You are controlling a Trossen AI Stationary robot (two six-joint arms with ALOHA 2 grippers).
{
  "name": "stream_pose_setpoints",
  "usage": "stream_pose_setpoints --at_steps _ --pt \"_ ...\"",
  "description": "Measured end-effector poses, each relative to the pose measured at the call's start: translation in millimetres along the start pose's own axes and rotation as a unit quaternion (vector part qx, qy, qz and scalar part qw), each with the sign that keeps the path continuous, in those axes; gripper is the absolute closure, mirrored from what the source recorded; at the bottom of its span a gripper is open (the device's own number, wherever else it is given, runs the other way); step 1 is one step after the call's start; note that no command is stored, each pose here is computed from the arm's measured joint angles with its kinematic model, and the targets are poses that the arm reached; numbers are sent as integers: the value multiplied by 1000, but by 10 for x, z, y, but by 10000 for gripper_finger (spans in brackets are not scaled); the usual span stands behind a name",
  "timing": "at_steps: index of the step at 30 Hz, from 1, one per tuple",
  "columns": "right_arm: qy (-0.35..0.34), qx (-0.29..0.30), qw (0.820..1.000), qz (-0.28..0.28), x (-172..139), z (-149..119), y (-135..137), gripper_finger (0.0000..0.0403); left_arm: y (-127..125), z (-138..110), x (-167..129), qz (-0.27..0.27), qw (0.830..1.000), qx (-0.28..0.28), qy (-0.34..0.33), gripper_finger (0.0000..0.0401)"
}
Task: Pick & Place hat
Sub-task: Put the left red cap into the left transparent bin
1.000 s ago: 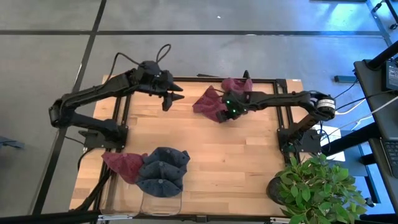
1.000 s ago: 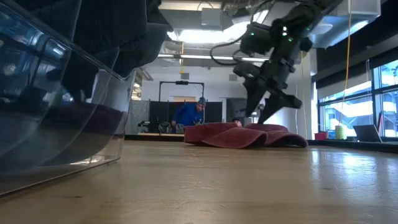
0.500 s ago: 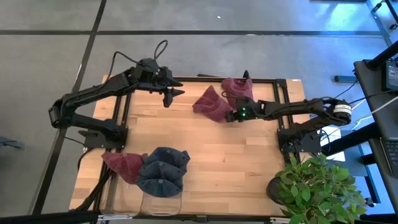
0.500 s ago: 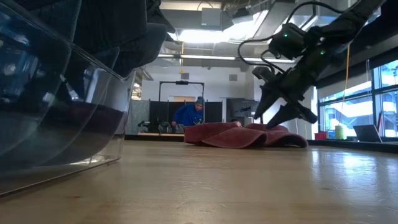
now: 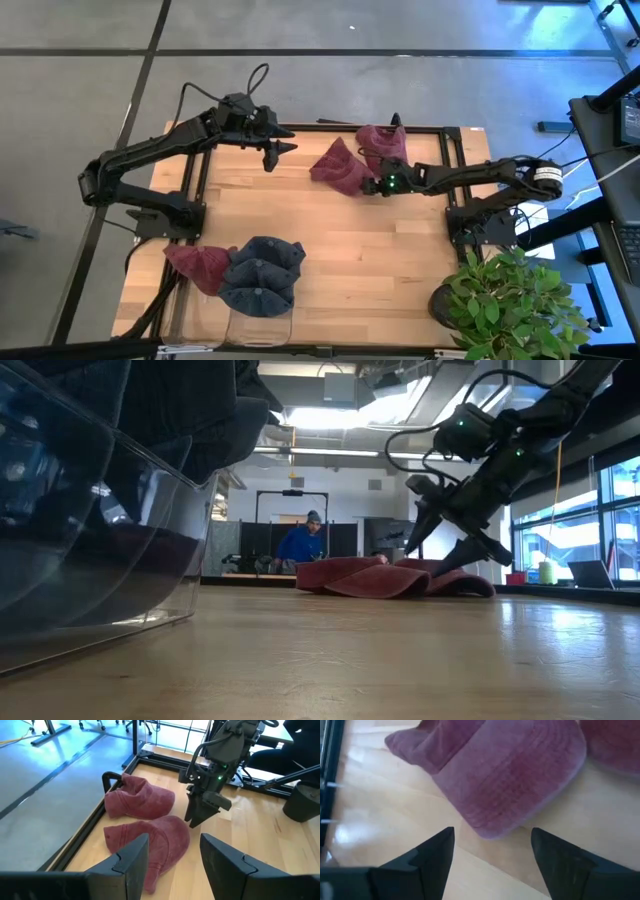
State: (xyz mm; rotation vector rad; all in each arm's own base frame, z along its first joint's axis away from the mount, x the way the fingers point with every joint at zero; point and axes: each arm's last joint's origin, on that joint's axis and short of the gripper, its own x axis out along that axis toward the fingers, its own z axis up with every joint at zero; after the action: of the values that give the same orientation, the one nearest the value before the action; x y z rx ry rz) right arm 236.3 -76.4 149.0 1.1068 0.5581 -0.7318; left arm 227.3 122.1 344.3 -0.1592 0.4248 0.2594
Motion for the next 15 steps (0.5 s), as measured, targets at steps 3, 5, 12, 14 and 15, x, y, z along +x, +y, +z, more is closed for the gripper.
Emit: stream_pose_setpoints --at_steps 3,5,12,14,15 --pt "0 18 1000 -7 58 -9 -18 138 0 0 0 0 1000 0 0 226" --pt "-2 25 1000 -12 98 -15 -31 137 0 0 0 0 1000 0 0 226" --pt "-30 28 999 5 246 4 -21 137 0 -1 0 0 1000 0 1 226" --pt "-36 28 999 9 296 3 -22 137 0 -1 0 0 1000 0 1 226" --pt "-43 29 999 11 323 5 -22 138 0 -2 0 0 1000 0 1 227"
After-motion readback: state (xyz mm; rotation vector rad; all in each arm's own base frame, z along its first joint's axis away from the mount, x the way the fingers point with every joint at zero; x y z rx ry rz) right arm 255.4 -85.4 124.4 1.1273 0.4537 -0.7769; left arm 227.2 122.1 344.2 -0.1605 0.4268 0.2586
